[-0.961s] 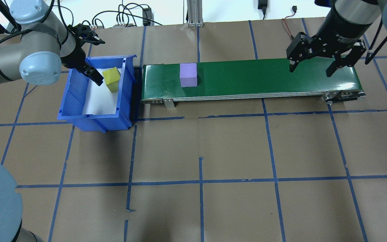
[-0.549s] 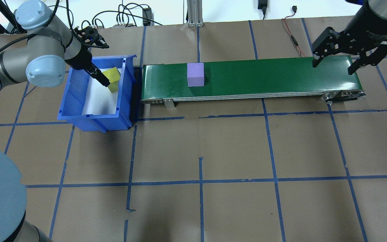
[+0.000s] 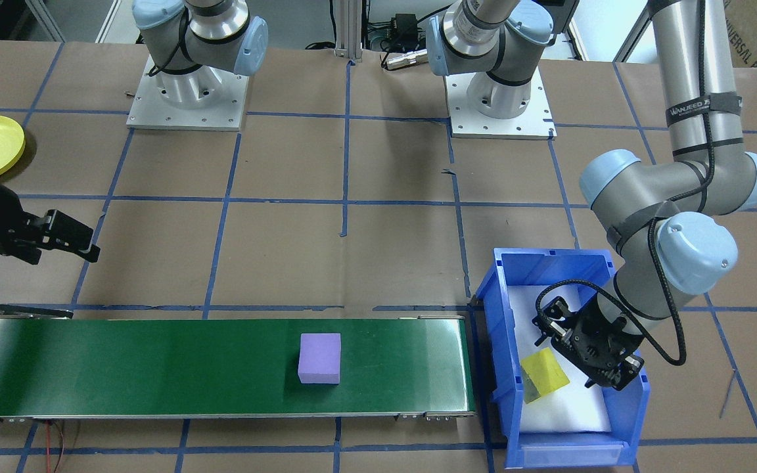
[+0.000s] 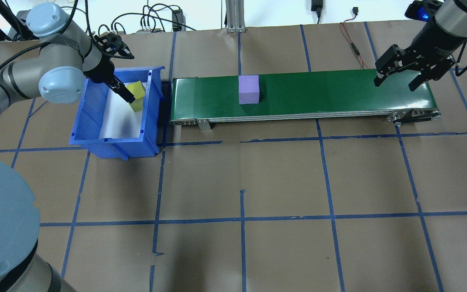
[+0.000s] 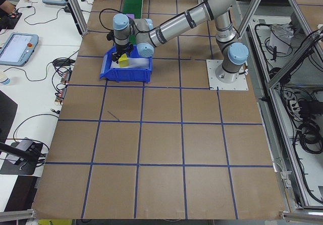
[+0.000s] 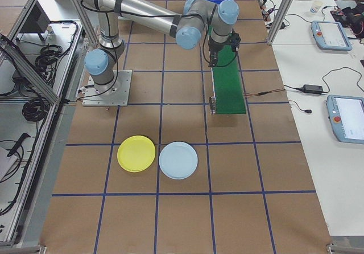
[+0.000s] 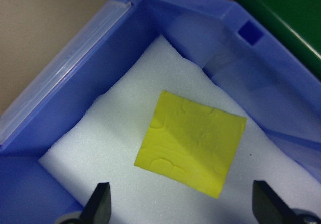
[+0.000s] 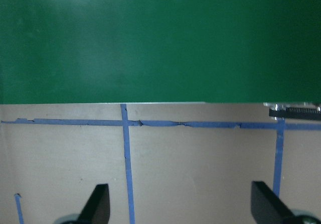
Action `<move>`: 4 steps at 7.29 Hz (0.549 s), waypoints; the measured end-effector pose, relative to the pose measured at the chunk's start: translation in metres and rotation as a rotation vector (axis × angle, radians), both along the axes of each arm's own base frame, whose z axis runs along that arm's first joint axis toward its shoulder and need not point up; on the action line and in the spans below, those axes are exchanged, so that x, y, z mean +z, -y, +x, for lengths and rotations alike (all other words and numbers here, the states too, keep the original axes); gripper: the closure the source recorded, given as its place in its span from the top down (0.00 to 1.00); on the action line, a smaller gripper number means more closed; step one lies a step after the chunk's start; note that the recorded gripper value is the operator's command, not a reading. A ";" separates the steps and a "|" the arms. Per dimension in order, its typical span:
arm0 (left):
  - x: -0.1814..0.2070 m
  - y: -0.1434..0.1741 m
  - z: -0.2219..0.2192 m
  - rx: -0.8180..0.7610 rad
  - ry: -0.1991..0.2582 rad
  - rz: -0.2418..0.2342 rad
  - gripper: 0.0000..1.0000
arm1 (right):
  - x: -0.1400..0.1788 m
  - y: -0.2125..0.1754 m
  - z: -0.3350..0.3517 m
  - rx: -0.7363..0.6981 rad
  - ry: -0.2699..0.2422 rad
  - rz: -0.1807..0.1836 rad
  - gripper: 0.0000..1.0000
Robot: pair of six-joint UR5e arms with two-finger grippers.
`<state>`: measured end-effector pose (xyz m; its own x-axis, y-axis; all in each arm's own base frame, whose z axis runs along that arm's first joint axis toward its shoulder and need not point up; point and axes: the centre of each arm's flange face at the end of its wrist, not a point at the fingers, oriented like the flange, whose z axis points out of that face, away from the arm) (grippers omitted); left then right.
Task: Move block left to right into plate
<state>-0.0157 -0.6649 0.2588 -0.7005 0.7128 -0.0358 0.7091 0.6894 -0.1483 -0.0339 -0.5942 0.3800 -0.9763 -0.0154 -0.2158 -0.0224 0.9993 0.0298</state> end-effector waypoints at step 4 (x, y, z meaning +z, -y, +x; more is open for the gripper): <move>-0.020 0.005 0.001 0.001 0.001 0.008 1.00 | -0.028 0.032 0.002 0.094 0.097 -0.141 1.00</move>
<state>-0.0145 -0.6702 0.2392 -0.7013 0.7122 -0.0305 0.7084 0.6914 -0.1421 -0.0317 -0.6267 0.3517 -0.9438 -0.1424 -0.2984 -0.1120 0.9868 -0.1167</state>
